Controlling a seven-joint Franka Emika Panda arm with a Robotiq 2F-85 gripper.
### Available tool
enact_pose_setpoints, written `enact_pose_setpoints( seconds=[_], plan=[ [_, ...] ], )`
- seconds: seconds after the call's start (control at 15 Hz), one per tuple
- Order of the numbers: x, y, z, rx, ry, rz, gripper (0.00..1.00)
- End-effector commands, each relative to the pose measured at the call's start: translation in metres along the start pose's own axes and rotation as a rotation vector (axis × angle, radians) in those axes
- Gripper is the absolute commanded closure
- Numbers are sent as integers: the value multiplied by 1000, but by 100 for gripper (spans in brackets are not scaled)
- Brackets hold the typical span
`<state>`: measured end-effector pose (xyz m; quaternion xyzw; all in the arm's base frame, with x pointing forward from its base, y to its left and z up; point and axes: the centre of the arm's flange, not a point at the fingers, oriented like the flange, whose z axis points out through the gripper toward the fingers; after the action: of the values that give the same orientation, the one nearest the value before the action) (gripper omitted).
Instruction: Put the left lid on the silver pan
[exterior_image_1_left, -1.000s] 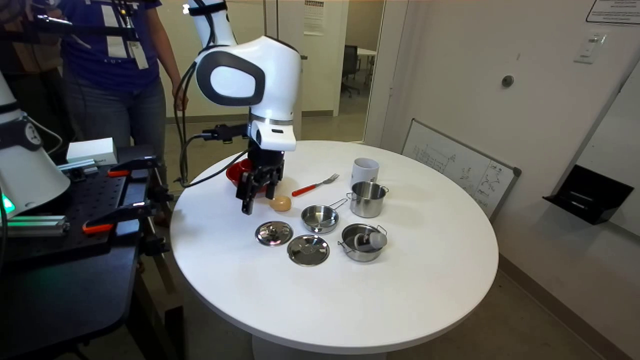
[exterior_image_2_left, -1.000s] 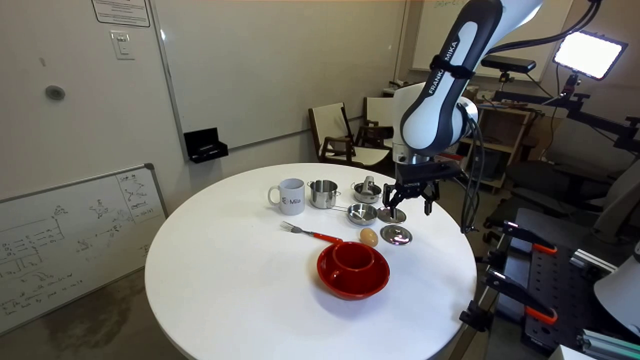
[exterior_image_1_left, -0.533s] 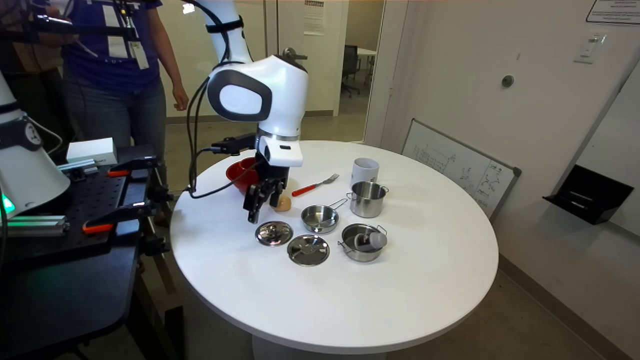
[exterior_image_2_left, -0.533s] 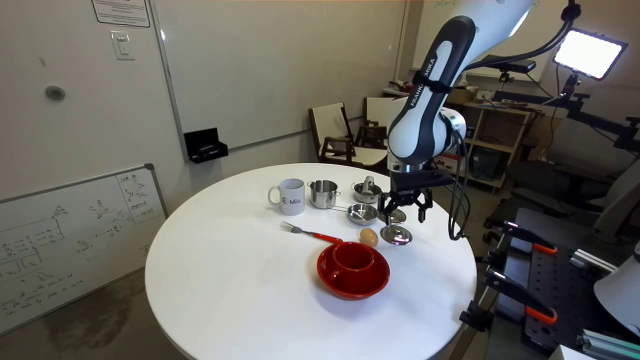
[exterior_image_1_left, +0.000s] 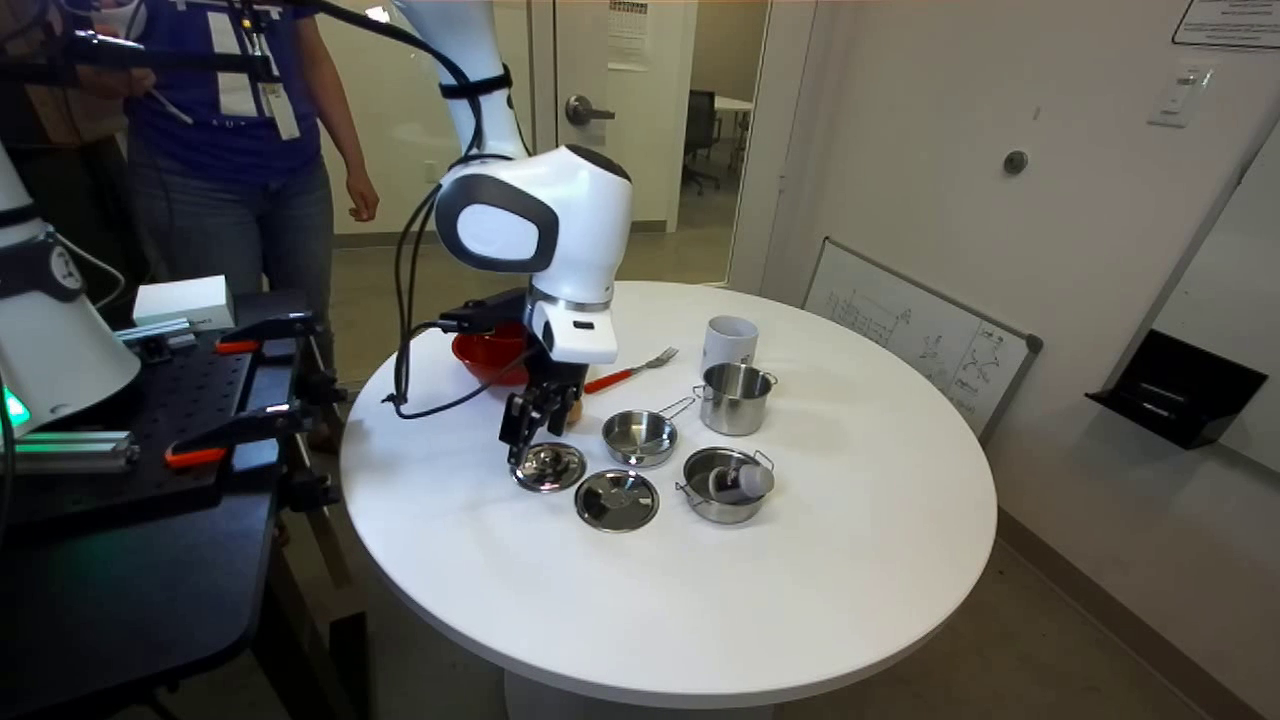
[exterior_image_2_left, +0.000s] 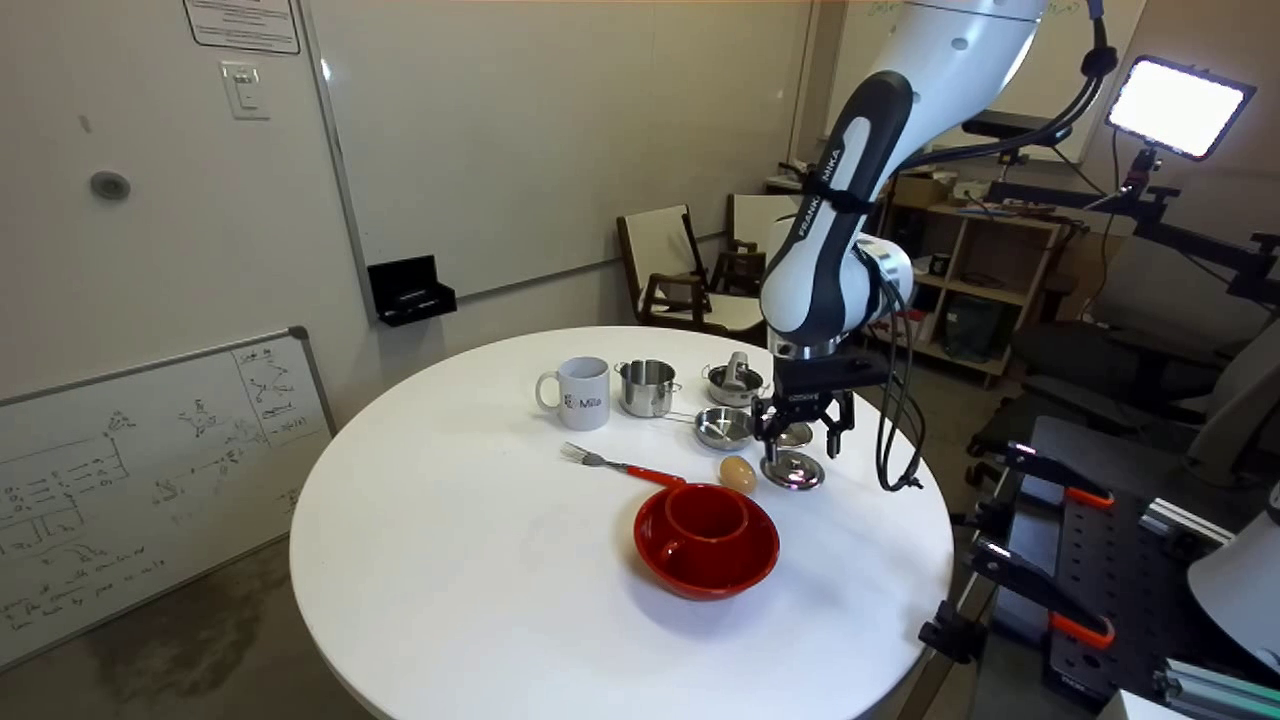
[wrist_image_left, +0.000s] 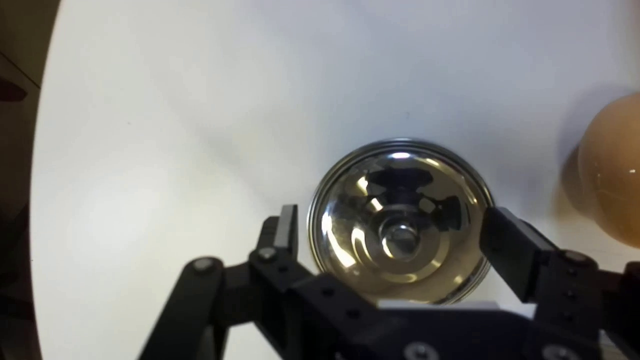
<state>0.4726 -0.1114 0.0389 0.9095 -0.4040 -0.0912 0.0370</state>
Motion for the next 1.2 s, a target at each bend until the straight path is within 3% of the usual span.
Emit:
enact_pose_setpoints(
  seconds=[0.0, 0.53, 0.87, 1.13],
  plan=[
    [12, -1, 9, 6, -17, 8, 38],
    [16, -2, 10, 7, -14, 12, 98],
    [15, -3, 11, 3, -20, 4, 95],
    [3, -2, -12, -15, 30, -2, 95]
  ],
)
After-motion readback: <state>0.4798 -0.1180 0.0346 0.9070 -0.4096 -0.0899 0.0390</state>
